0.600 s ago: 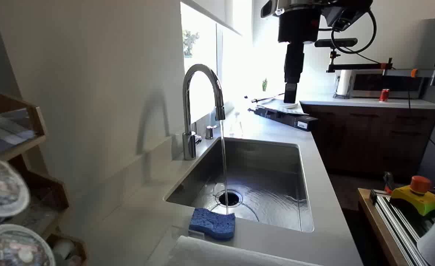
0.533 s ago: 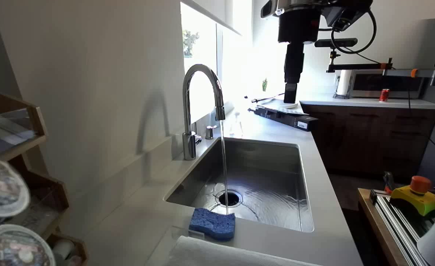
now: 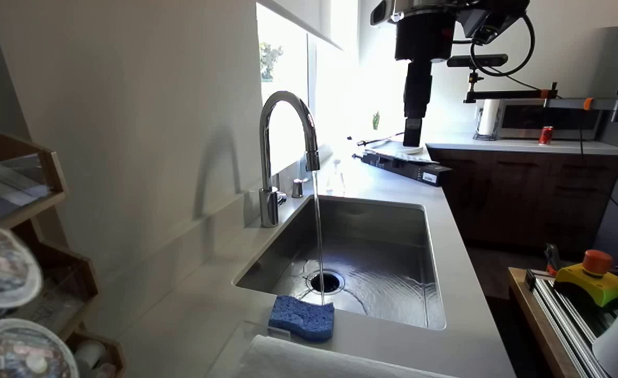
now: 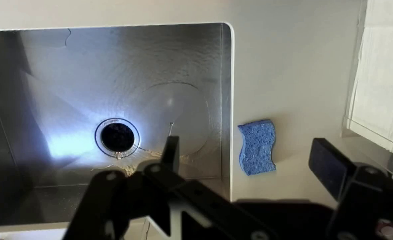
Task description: Turn off the tap
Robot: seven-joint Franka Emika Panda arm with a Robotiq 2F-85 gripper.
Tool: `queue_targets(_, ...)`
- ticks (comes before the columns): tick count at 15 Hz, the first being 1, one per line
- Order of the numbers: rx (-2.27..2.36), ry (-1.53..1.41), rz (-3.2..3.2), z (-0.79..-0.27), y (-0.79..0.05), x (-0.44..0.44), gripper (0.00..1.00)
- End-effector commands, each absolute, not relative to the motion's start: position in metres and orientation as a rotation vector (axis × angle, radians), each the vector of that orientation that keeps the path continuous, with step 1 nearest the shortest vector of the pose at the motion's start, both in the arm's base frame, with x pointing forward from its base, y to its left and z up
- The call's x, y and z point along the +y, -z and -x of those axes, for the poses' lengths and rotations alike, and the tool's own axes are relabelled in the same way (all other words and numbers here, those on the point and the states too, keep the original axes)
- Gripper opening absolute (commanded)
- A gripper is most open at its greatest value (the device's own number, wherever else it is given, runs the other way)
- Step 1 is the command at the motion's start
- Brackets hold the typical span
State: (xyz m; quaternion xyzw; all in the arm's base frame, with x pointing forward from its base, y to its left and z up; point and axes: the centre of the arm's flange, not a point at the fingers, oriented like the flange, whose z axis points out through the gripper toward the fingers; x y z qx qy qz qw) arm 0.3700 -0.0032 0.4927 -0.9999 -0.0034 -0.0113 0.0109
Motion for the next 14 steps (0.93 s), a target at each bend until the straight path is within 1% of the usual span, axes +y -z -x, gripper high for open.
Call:
queue_targets(1,-0.011,0.035,3.119,-0.370,-0.493,-0.003,1.00)
queue_targets(3,-0.011,0.035,3.119,-0.370,-0.493,-0.003,1.00)
queue_targets(4,0.089,-0.001,3.125,-0.371,-0.491,-0.014,1.00)
queue_targets(9,0.544,0.027,3.108,-0.365,-0.492,-0.079,1.00)
queue_targets(14,0.682,0.093,3.087,-0.376,-0.492,-0.119,1.00)
